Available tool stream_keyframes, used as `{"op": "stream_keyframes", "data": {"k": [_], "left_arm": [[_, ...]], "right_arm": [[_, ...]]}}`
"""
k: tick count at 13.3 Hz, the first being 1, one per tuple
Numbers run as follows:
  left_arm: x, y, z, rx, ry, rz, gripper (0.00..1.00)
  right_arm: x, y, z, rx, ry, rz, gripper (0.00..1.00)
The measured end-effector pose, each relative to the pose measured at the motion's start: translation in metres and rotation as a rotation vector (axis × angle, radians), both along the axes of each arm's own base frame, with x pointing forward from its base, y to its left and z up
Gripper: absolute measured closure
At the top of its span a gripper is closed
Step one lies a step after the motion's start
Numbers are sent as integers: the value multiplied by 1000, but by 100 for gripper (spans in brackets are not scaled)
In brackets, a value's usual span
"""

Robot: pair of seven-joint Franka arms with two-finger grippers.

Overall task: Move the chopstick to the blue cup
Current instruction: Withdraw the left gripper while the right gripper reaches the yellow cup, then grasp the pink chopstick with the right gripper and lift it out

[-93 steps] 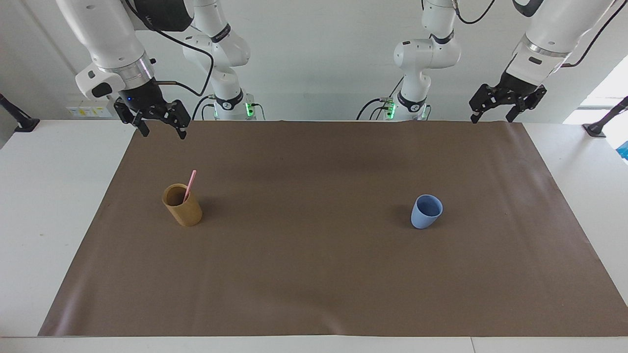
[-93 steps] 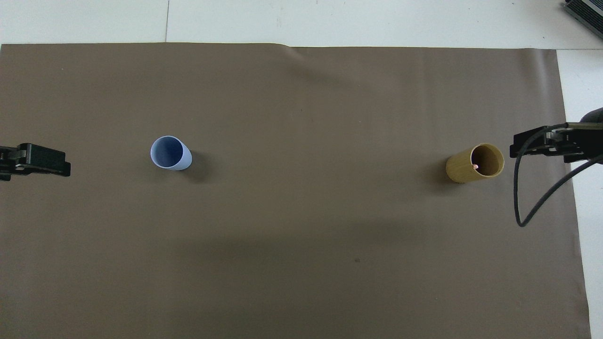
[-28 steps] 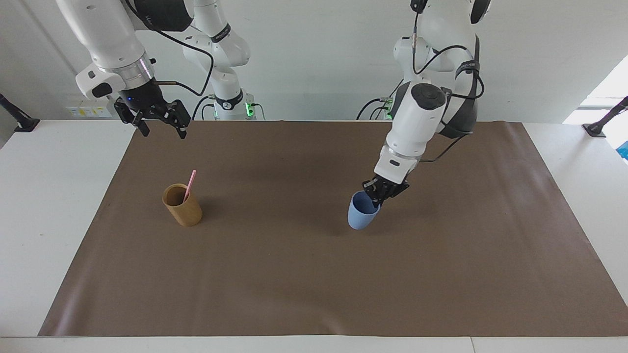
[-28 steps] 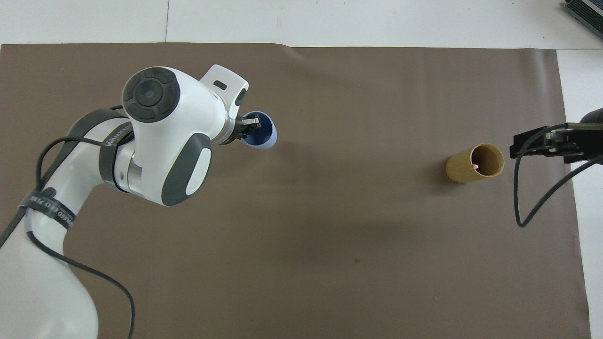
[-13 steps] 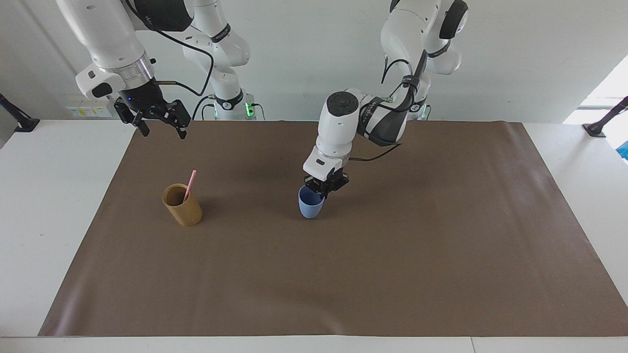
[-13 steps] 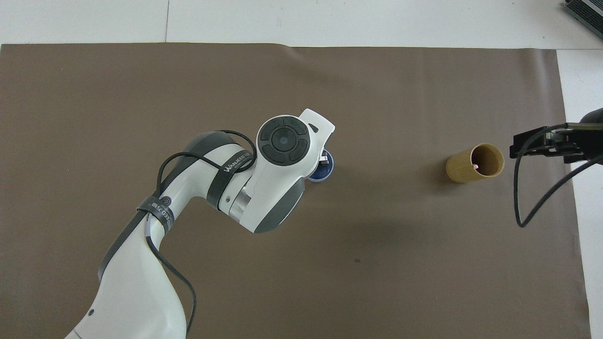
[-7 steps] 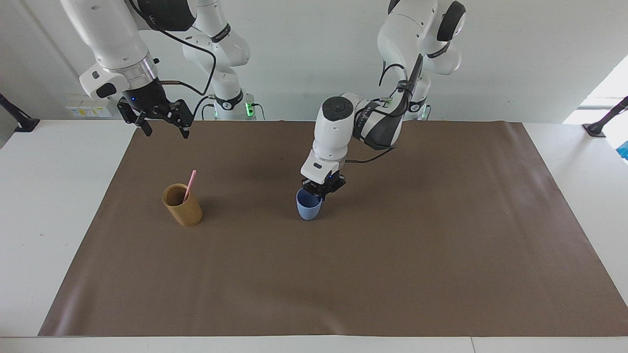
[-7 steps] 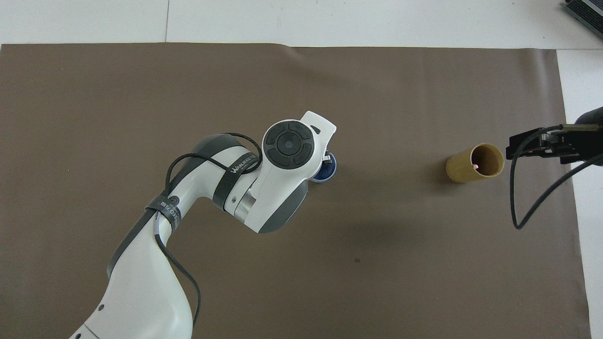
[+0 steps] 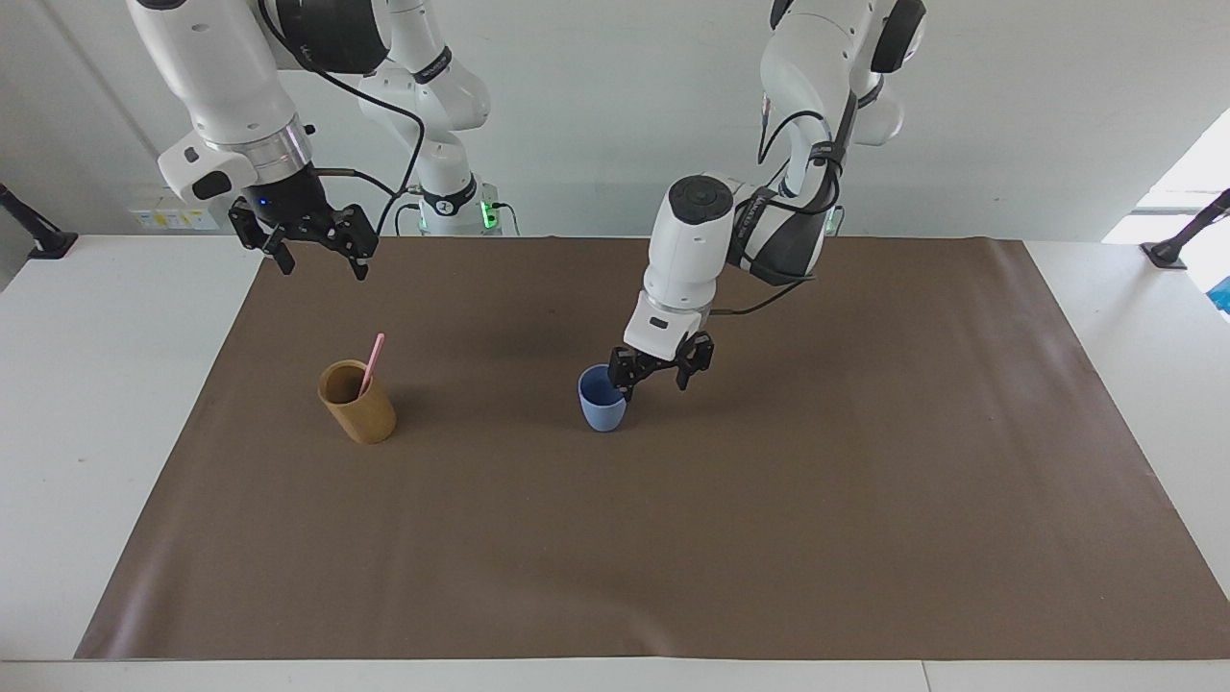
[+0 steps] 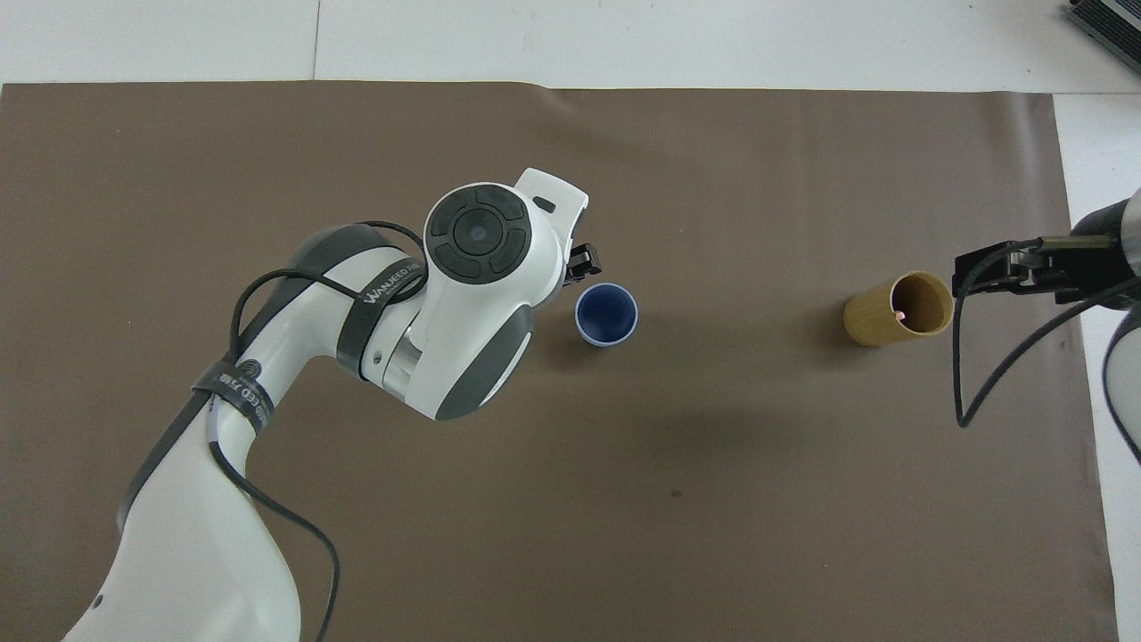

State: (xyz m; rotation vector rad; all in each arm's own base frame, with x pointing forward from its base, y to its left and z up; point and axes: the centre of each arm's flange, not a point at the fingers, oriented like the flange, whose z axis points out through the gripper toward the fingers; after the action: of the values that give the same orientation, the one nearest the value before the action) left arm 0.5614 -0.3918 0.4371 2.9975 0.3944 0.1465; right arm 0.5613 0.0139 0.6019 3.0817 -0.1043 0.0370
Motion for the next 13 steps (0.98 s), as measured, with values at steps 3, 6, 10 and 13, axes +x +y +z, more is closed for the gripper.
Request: {"op": "stream_keyframes", "data": {"k": [3, 6, 10, 13], "left_arm": [[14, 60, 49, 25, -2, -16, 0], [25, 140, 87, 70, 28, -100, 0], [34, 240, 114, 101, 67, -217, 0], [32, 301, 126, 111, 99, -283, 0]], "right_arm": [[7, 25, -43, -46, -2, 64, 0], [8, 44, -90, -142, 17, 147, 0], [3, 52, -135, -244, 12, 238, 0], [-7, 51, -161, -295, 35, 305, 10]]}}
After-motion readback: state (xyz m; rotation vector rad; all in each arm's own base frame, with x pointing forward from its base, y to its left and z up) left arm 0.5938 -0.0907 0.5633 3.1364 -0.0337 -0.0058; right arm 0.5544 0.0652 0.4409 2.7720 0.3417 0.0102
